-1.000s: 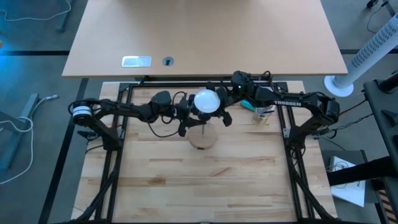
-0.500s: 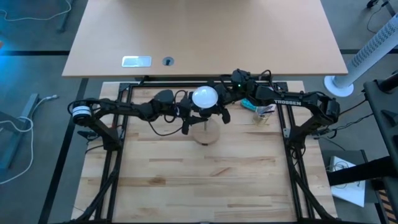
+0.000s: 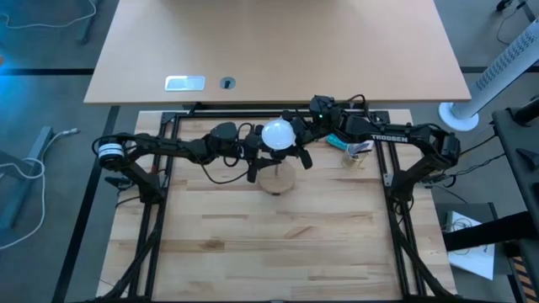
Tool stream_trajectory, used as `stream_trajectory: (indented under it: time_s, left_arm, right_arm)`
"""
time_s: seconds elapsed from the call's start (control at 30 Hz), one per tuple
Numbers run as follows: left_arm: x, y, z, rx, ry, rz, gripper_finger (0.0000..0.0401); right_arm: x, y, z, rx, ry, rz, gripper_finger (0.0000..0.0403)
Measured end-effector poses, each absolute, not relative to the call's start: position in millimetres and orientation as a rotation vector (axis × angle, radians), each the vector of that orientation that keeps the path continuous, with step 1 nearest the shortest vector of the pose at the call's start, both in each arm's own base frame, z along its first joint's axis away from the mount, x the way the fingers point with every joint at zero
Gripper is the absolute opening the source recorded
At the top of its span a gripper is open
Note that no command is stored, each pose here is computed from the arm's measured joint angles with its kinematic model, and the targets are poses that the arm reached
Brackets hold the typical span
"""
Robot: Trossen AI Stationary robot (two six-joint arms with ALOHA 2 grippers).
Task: Screw lightbulb
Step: Remove the light bulb from the table lamp
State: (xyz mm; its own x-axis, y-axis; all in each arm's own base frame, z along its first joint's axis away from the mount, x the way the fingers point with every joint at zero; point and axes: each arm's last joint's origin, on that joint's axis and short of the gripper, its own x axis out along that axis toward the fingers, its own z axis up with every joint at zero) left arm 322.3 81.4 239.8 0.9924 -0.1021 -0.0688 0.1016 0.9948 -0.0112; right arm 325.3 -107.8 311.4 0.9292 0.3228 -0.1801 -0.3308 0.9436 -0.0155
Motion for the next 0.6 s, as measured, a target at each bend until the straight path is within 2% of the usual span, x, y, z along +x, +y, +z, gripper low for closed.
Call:
stream_trajectory:
  time_s: [0.37, 0.6]
  left_arm:
    - [321.6, 84.6, 240.4, 0.000, 0.045, 0.018, 0.0149]
    - [321.5, 87.8, 245.2, -0.002, 0.000, 0.125, 0.0149]
  right_arm:
    - [320.4, -109.5, 318.1, -0.109, 0.186, 0.180, 0.0253]
    - [319.3, -109.9, 320.7, -0.114, 0.203, 0.044, 0.0294]
